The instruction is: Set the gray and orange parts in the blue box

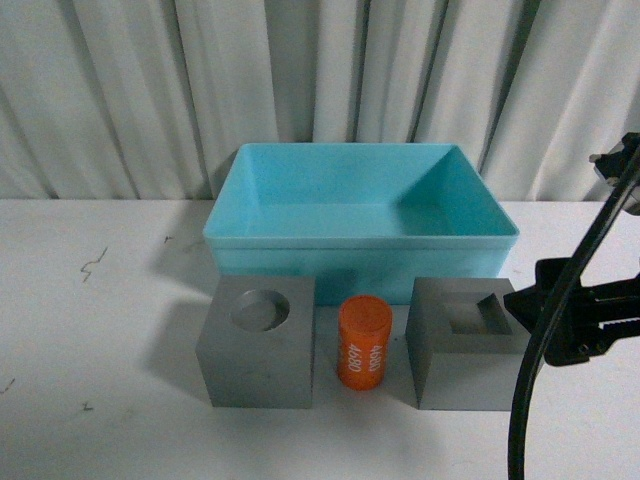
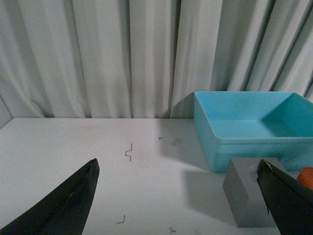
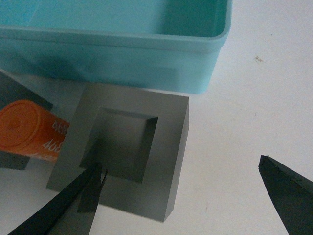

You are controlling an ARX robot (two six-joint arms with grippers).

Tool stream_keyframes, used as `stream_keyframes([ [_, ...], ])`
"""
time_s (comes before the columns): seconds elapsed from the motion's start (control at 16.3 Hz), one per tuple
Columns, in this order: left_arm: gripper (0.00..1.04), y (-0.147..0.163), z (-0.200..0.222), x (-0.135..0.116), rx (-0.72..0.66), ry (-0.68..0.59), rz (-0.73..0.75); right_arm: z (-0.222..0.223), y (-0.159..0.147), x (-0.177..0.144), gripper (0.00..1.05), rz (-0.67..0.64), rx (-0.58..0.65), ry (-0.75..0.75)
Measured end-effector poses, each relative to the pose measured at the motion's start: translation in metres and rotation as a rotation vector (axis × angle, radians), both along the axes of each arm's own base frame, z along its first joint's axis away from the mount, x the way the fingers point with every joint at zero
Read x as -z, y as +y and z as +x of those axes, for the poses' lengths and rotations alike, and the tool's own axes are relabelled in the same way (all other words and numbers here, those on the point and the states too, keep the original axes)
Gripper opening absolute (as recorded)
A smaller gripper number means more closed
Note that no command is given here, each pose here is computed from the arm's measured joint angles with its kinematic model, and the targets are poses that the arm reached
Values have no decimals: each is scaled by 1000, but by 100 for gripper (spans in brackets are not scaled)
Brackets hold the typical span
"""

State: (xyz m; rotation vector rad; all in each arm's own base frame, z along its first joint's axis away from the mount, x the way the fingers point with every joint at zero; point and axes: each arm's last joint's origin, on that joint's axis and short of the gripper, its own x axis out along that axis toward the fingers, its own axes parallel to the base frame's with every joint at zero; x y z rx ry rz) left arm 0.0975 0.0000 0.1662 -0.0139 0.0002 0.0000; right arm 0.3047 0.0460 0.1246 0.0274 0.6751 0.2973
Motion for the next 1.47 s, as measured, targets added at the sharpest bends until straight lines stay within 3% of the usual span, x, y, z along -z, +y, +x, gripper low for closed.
stream_keyframes([
  [0.49,98,0,0,0,0,0,0,22,15,28,97,-22,102,111],
  [0.61,98,0,0,0,0,0,0,23,14,28,77,-28,130,115],
  [0.67,98,0,0,0,0,0,0,23,14,28,71,-29,135,114],
  [1.04,98,0,0,0,0,0,0,23,16,28,49,-28,135,111],
  [1.23,98,0,0,0,0,0,0,23,14,27,21,-31,145,100],
  [1.41,98,0,0,0,0,0,0,9,6,9,19,-21,163,108],
  [1.47,98,0,0,0,0,0,0,2,2,-16,18,14,147,66],
])
